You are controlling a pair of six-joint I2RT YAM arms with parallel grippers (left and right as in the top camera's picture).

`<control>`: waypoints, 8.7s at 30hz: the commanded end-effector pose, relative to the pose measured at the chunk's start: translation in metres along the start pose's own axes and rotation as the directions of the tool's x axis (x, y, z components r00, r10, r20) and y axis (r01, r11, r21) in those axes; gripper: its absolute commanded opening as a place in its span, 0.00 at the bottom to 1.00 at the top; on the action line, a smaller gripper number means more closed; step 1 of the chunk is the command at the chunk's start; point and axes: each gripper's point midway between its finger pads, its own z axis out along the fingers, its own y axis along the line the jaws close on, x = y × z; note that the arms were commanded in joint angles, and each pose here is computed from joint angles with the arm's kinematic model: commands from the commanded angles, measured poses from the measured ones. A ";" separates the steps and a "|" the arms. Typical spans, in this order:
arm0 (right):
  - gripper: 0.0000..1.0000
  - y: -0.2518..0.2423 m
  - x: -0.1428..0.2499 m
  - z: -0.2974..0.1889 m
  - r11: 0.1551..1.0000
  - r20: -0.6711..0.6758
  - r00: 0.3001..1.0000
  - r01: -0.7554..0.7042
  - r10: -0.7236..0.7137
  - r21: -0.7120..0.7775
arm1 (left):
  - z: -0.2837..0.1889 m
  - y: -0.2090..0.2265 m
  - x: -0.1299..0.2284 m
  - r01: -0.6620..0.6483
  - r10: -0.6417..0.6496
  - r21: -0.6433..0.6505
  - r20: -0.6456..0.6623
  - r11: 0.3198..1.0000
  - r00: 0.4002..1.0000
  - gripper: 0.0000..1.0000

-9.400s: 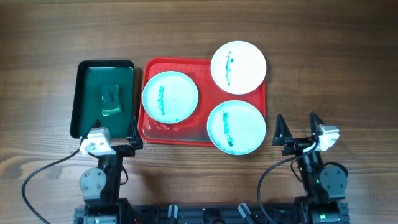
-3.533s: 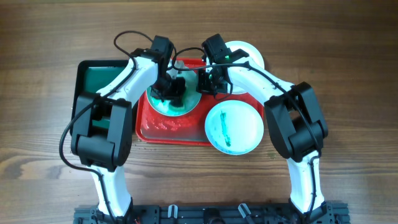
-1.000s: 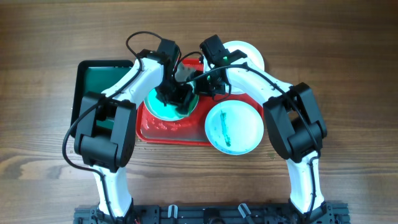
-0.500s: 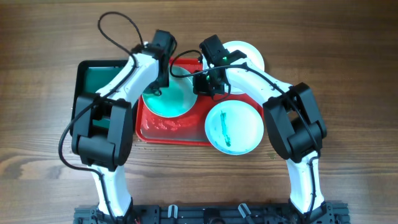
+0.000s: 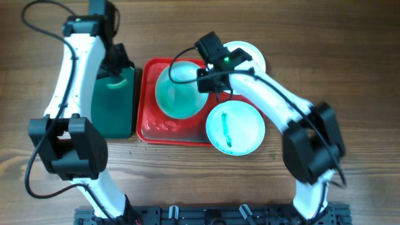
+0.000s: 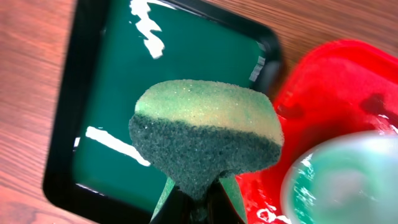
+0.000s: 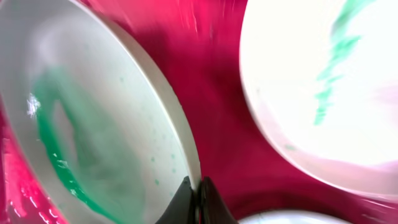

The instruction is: Clean dirty plates on tray and stack at the side

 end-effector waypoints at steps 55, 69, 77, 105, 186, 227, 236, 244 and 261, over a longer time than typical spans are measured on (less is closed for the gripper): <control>0.04 0.006 -0.024 -0.115 0.964 0.146 0.987 0.107 -0.072 -0.245 | -0.021 -0.052 0.018 -0.043 0.045 0.143 -0.010 0.989 0.999 0.04; 0.04 -0.283 0.002 -0.117 0.850 0.090 0.849 -0.525 0.521 0.031 | -0.024 -0.068 0.025 -0.084 0.085 0.153 -0.002 0.985 0.996 0.04; 0.04 -0.351 0.087 -0.056 0.635 0.068 0.646 -0.761 0.760 0.132 | -0.024 -0.070 0.026 -0.087 0.088 0.154 -0.002 0.984 0.996 0.04; 0.37 -0.179 0.115 -0.071 0.941 -0.182 0.929 -0.335 0.323 -0.039 | -0.032 -0.110 0.040 -0.165 0.165 0.231 0.017 0.959 0.986 0.04; 0.04 0.007 0.055 0.068 0.920 -0.268 0.924 -0.331 0.272 -0.208 | 0.080 -0.147 0.071 -0.344 0.346 0.298 0.046 0.890 0.937 0.04; 0.04 0.013 0.054 0.067 0.922 -0.267 0.935 -0.299 0.232 -0.247 | 0.118 -0.128 0.161 -0.392 0.457 0.257 -0.286 0.883 0.842 0.04; 0.04 0.015 0.054 0.066 0.921 -0.266 0.939 -0.288 0.218 -0.262 | 0.090 -0.203 0.199 -0.579 0.756 0.605 -0.060 0.547 0.652 0.04; 0.04 0.015 0.054 0.066 0.922 -0.265 0.940 -0.286 0.216 -0.262 | 0.113 -0.214 0.119 -0.584 0.581 0.336 0.122 0.739 0.805 0.04; 0.04 0.016 0.054 0.066 0.920 -0.268 0.939 -0.286 0.214 -0.268 | 0.127 -0.109 0.130 -0.201 0.262 0.225 -0.284 0.953 0.922 0.04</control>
